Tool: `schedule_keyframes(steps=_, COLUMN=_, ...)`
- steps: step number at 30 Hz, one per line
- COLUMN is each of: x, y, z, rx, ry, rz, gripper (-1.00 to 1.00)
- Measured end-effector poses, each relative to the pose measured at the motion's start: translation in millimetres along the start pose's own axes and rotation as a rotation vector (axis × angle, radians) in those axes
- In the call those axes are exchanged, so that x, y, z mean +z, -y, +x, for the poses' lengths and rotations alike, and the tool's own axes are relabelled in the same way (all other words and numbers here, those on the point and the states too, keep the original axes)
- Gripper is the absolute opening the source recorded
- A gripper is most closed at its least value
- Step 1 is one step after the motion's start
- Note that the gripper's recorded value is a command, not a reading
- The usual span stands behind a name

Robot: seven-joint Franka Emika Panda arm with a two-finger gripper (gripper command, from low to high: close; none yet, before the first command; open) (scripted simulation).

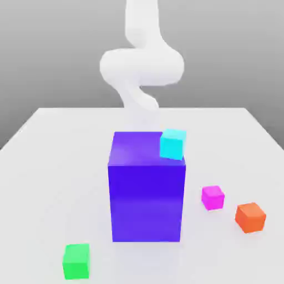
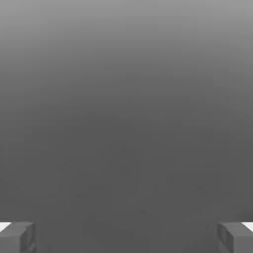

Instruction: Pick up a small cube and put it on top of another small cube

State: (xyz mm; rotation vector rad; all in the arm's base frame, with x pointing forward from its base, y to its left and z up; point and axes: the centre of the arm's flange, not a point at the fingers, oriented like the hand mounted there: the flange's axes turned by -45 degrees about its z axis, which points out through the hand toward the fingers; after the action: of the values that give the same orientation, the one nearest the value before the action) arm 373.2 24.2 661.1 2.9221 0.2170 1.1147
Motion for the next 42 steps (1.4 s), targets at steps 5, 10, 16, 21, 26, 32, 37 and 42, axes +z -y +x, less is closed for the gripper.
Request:
schedule_keyframes(steps=5, x=117, y=68, z=-50, rx=-0.356, ry=0.154, rz=0.125, gripper=0.0)
schedule_keyframes(steps=10, x=198, y=134, z=-130, rx=-0.702, ry=0.277, rz=0.258, gripper=0.0)
schedule_keyframes(steps=16, x=254, y=195, z=-253, rx=-1.12, ry=0.401, rz=0.434, gripper=0.0)
schedule_keyframes(steps=21, x=268, y=217, z=-366, rx=-1.468, ry=0.492, rz=0.595, gripper=0.0)
schedule_keyframes(steps=26, x=291, y=221, z=-404, rx=-1.534, ry=0.508, rz=0.628, gripper=0.0)
schedule_keyframes(steps=32, x=316, y=222, z=-430, rx=-1.537, ry=0.508, rz=0.63, gripper=-1.0)
schedule_keyframes(steps=37, x=318, y=222, z=-432, rx=-1.537, ry=0.51, rz=0.63, gripper=-1.0)
schedule_keyframes(steps=42, x=298, y=222, z=-412, rx=-1.537, ry=0.51, rz=0.63, gripper=-1.0)
